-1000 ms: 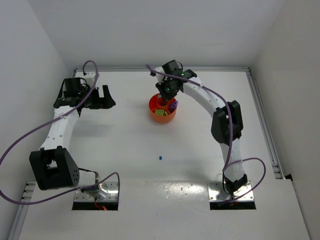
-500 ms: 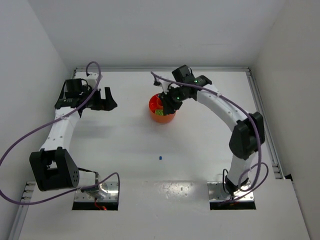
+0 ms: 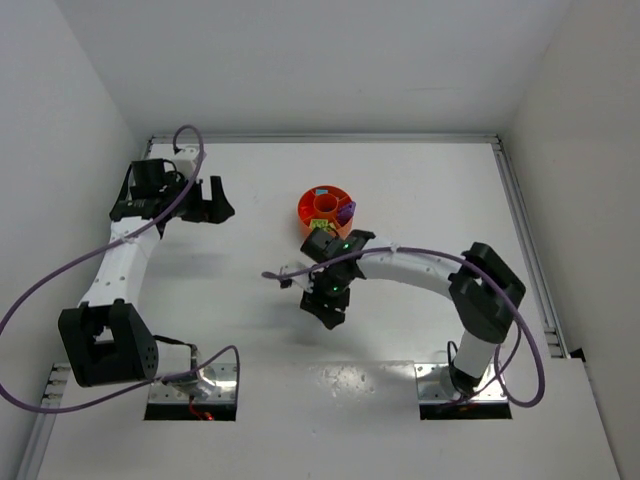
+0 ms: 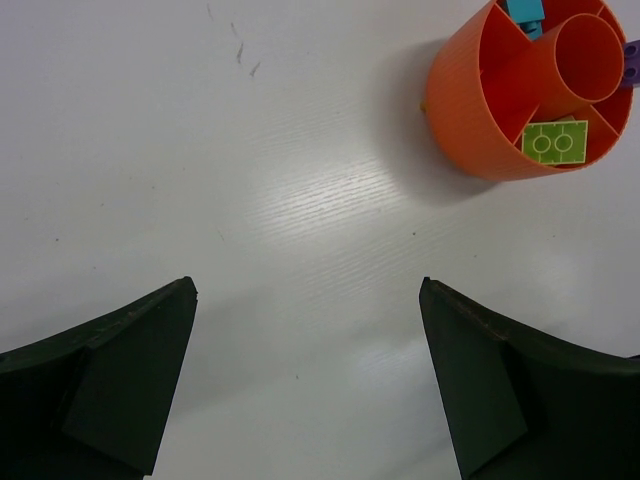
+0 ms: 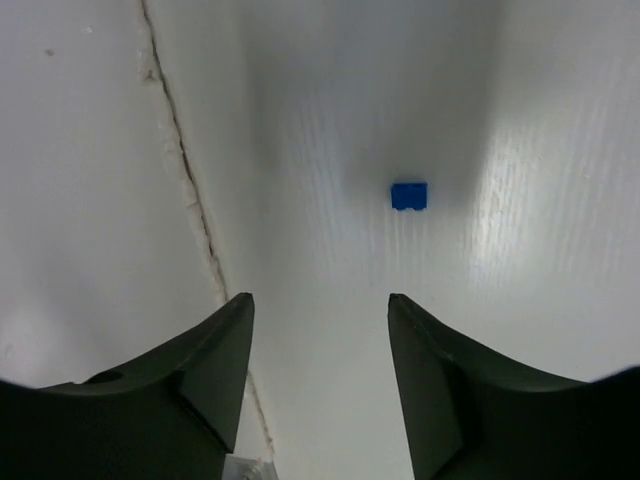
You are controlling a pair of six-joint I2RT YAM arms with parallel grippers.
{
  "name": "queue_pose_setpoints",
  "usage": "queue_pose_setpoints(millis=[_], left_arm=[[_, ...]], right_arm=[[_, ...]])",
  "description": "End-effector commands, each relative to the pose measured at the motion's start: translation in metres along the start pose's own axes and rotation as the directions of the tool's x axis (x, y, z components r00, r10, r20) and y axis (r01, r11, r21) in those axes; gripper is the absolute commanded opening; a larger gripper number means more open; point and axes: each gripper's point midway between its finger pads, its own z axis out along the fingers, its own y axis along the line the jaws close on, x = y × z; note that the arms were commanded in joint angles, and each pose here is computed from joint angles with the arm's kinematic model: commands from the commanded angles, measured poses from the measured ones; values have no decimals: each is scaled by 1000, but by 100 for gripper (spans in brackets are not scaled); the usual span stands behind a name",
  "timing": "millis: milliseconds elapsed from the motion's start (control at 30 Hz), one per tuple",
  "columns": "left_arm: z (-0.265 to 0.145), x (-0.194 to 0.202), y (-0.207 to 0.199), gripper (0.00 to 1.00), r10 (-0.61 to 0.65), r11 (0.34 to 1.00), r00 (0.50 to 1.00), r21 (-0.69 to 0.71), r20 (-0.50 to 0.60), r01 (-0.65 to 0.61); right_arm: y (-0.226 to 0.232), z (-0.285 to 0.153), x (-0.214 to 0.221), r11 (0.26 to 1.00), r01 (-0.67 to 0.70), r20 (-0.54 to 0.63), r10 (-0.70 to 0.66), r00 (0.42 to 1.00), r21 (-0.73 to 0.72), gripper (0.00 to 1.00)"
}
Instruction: Sort the legos into containers by color
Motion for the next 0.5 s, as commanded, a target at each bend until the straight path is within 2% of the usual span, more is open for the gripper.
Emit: queue_pose_setpoints(millis=[0, 67, 233, 467], left_arm=[[-8, -11, -4, 100, 57, 998, 997, -11, 45, -56], [-10, -10, -5, 100, 57, 998, 997, -11, 45, -56], [-10, -10, -5, 100, 57, 998, 997, -11, 45, -56], [-11, -10, -1, 100, 66, 997, 997, -31, 42, -65]], right_arm=[[-18, 18, -6, 992, -29, 0, 29, 1000, 123, 58], [-22, 25, -12, 983, -36, 14, 34, 999, 182, 59], [-50, 36, -13, 950, -65, -48, 84, 995, 307, 59], [-54, 48, -28, 946, -68, -71, 95, 993, 316, 57]])
